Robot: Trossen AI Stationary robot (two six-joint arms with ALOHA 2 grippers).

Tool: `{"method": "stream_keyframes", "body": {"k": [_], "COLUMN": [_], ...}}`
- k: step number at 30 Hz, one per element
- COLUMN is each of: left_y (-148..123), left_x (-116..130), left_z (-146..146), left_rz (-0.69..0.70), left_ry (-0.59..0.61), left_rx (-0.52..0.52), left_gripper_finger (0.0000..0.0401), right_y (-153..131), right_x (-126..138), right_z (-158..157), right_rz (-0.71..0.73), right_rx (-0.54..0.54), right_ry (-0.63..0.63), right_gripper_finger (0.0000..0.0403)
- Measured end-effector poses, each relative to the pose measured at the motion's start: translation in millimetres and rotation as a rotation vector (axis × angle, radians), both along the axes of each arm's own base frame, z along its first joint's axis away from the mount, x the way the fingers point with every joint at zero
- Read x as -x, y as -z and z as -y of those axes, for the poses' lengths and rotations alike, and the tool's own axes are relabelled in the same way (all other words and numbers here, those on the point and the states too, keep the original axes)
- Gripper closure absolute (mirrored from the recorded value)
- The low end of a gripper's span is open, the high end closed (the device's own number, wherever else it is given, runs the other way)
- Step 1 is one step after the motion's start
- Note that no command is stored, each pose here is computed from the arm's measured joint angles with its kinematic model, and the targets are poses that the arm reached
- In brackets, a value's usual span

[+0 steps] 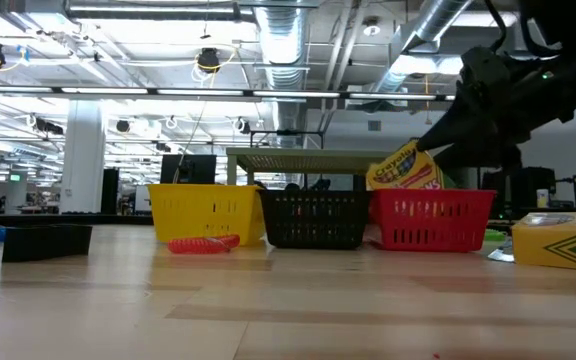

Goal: Pick & Place Office Desk Supplies
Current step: Put the crayons box into the red bin

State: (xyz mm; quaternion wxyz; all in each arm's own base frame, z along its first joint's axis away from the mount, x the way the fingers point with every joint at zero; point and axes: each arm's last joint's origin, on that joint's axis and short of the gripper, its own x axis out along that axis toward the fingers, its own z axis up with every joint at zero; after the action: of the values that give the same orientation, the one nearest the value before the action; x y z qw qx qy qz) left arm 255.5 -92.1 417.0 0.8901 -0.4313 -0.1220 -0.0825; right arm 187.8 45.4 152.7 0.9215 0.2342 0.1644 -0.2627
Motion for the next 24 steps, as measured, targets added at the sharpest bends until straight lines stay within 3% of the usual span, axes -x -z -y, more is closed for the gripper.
{"method": "stream_keyframes", "body": {"k": [4, 14, 24], "left_y": [-1, -1, 0], "left_x": [0, 0, 0], "left_z": [0, 0, 0], "left_rz": [0.008, 0.012, 0.002], "left_ry": [-0.001, -0.002, -0.007], "left_rx": [-0.001, -0.001, -0.024], "left_gripper_finger": [0.0247, 0.0247, 0.0247], "right_y": [-1, -13, -42], "right_x": [10, 20, 14], "right_z": [4, 7, -11], "right_rz": [-0.057, -0.02, 0.035], "right_rx": [-0.002, -0.019, -0.043], "right_ry": [0.015, 0.011, -0.14], "right_gripper_finger": [0.0202, 0.022, 0.0225]}}
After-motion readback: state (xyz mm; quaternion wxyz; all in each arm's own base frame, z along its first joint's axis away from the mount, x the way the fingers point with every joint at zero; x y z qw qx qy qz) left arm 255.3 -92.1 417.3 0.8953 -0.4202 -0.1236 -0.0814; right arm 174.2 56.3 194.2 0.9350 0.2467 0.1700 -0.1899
